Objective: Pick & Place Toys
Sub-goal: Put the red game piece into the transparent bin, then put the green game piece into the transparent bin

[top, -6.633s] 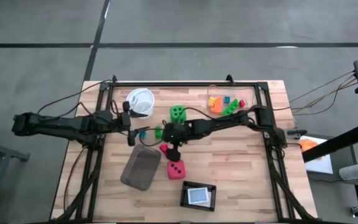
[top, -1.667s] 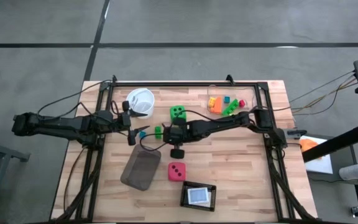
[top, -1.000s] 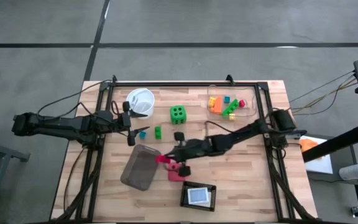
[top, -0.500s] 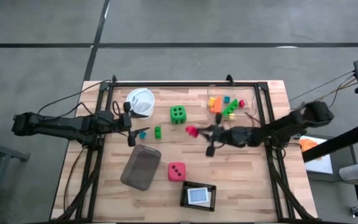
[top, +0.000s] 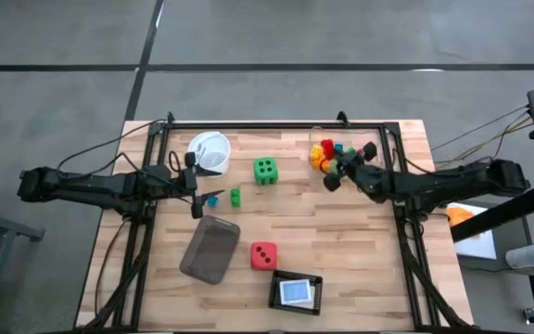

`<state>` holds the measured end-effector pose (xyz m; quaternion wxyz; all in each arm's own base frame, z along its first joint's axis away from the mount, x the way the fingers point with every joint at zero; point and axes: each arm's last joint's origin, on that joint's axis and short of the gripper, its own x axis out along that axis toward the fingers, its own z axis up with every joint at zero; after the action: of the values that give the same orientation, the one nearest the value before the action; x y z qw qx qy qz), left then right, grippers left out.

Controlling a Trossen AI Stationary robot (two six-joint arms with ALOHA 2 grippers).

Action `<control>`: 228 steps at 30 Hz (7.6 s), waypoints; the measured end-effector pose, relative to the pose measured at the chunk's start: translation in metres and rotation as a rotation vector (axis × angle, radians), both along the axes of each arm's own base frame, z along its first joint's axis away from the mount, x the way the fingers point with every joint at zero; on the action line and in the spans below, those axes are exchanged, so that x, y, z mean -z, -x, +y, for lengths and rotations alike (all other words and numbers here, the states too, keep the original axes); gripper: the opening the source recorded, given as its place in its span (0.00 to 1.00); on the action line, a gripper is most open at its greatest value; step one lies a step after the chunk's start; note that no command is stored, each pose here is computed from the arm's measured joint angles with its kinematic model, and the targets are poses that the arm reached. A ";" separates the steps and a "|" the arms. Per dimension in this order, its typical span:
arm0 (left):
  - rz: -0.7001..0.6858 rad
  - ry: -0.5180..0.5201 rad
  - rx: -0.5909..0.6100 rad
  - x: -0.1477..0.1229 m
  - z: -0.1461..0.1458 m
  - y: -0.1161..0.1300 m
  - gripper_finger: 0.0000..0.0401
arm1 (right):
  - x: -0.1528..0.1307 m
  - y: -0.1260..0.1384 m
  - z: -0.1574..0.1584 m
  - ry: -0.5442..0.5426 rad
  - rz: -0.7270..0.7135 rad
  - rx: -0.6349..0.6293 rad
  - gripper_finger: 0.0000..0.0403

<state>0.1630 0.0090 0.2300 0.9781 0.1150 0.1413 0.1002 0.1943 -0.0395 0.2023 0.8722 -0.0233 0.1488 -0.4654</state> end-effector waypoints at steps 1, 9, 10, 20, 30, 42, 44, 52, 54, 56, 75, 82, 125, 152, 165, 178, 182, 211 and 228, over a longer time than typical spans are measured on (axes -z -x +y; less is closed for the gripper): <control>0.000 0.000 0.000 0.000 0.000 0.000 0.61 | 0.003 0.003 -0.006 -0.024 0.015 0.019 0.04; 0.000 0.000 0.000 0.000 0.000 0.000 0.61 | 0.025 0.016 -0.047 -0.232 0.076 0.108 0.04; 0.001 0.000 0.000 0.000 0.000 0.000 0.61 | 0.026 0.016 -0.049 -0.243 0.077 0.117 0.04; 0.005 0.000 0.000 0.000 0.000 0.000 0.61 | 0.043 0.011 -0.055 -0.296 0.122 0.147 0.04; 0.008 0.000 0.000 0.001 0.000 0.000 0.61 | 0.043 0.008 -0.055 -0.327 0.095 0.112 0.05; 0.010 0.000 0.000 0.001 0.000 0.000 0.61 | 0.025 0.003 -0.055 -0.317 0.069 -0.013 0.39; 0.012 0.000 0.000 0.001 0.000 0.000 0.61 | 0.021 0.001 -0.055 -0.312 0.056 -0.015 0.46; 0.013 0.032 -0.008 0.002 0.000 0.000 0.61 | 0.005 -0.017 -0.045 -0.218 -0.130 -0.264 0.69; 0.029 0.053 -0.014 0.005 0.000 -0.002 0.61 | 0.003 -0.023 -0.035 -0.158 -0.224 -0.366 0.71; 0.066 0.076 -0.023 0.010 0.000 -0.005 0.61 | 0.002 -0.027 -0.023 -0.093 -0.315 -0.444 0.71; 0.431 0.421 -0.391 0.042 0.013 -0.080 0.61 | 0.007 -0.070 0.046 -0.045 -0.373 -0.728 0.72; 0.612 0.516 -0.559 0.032 0.019 -0.105 0.61 | 0.010 -0.070 0.047 -0.049 -0.356 -0.729 0.72; 0.734 0.746 -0.738 0.056 0.049 -0.127 0.61 | 0.006 -0.070 0.057 -0.052 -0.368 -0.768 0.72; 0.837 0.768 -0.686 0.072 0.048 -0.130 0.61 | 0.006 -0.070 0.057 -0.052 -0.368 -0.768 0.72; 0.901 0.780 -0.689 0.073 0.046 -0.125 0.61 | 0.006 -0.070 0.057 -0.053 -0.368 -0.768 0.72; 0.907 0.781 -0.688 0.073 0.045 -0.124 0.52 | 0.006 -0.070 0.057 -0.053 -0.367 -0.768 0.72; 0.907 0.782 -0.688 0.073 0.044 -0.124 0.35 | 0.006 -0.070 0.057 -0.053 -0.366 -0.768 0.72; 0.624 0.504 -0.370 -0.005 0.014 -0.111 0.24 | 0.016 -0.077 0.058 -0.032 -0.311 -0.801 0.72; -0.111 0.093 0.129 -0.037 -0.022 -0.084 0.24 | 0.006 -0.104 0.045 0.026 -0.415 -0.919 0.72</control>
<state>0.2474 -0.0130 0.2674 0.9932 0.0724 0.0835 0.0367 0.2985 0.0058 0.1963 0.9978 -0.0042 -0.0590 -0.0298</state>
